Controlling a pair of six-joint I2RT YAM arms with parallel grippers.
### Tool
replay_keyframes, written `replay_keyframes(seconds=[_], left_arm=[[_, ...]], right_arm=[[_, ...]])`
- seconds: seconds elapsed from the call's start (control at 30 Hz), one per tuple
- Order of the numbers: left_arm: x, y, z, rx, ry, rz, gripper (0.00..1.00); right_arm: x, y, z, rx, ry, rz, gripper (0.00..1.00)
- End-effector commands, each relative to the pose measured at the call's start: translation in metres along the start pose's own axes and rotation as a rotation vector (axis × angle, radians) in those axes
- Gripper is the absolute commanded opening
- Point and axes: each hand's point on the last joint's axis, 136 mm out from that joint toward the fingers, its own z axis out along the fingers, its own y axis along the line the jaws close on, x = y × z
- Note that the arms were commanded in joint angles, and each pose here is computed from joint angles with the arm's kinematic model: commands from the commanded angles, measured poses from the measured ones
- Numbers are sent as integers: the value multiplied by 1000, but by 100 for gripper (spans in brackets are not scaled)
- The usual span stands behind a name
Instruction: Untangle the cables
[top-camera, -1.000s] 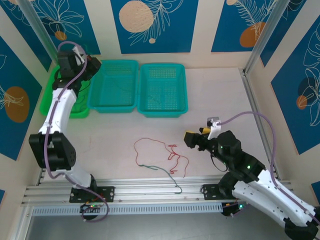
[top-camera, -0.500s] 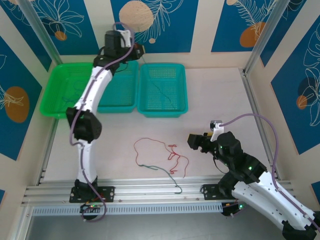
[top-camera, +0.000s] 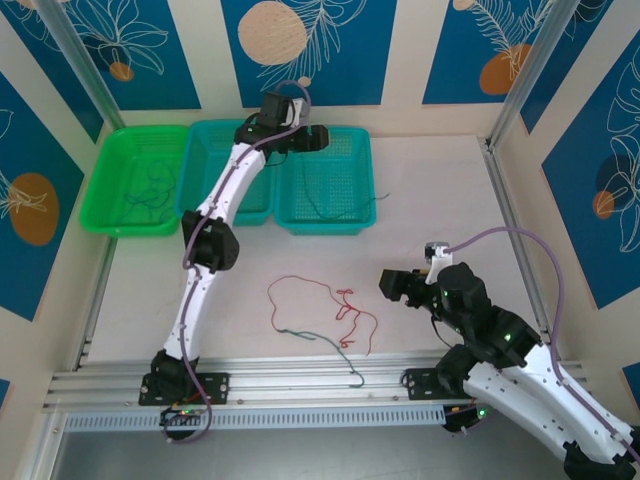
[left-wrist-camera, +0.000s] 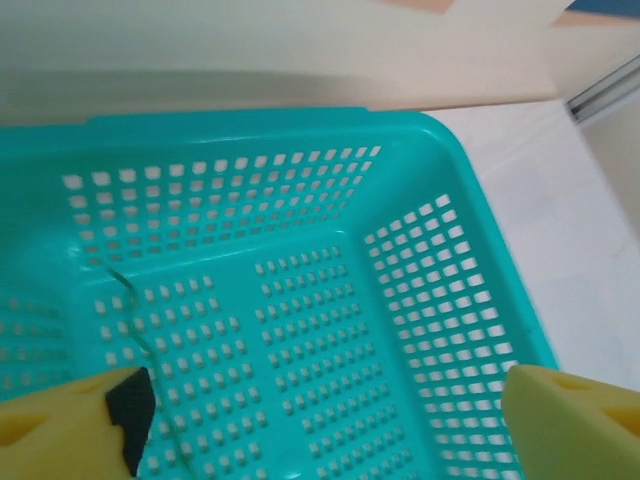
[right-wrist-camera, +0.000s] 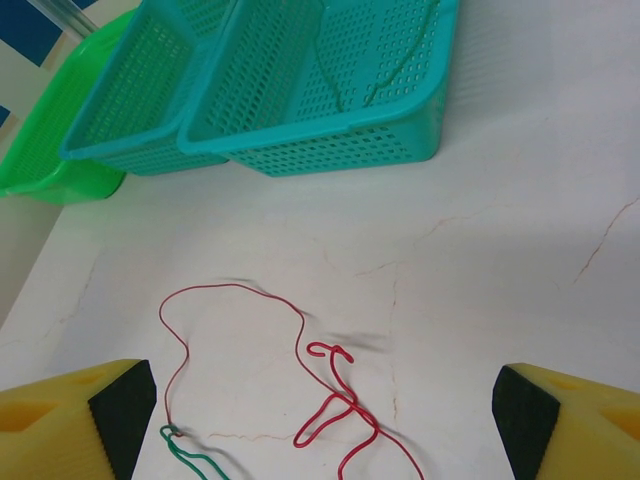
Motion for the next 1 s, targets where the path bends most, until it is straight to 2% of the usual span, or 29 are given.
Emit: replay_keyframes(seconds=[0.0, 0.13, 0.33, 0.43, 0.53, 0.7, 0.97], left_arm=[[-38, -7, -64, -106, -88, 100, 94], [-43, -23, -104, -69, -80, 141, 98], [-36, -88, -206, 140, -87, 290, 100], [-16, -110, -255, 204, -69, 324, 100], [19, -121, -289, 199, -15, 351, 100], [89, -108, -312, 177, 14, 248, 99], [219, -48, -297, 85, 175, 55, 99]], right_arm=[[-9, 3, -10, -5, -26, 16, 89], [-11, 6, -7, -16, -33, 8, 89], [-7, 11, -3, -19, 21, -32, 89], [2, 23, 7, -65, 91, -68, 89], [14, 41, 18, -135, 189, -106, 88], [48, 78, 32, -237, 392, -228, 85], [128, 113, 58, -244, 594, -543, 83]])
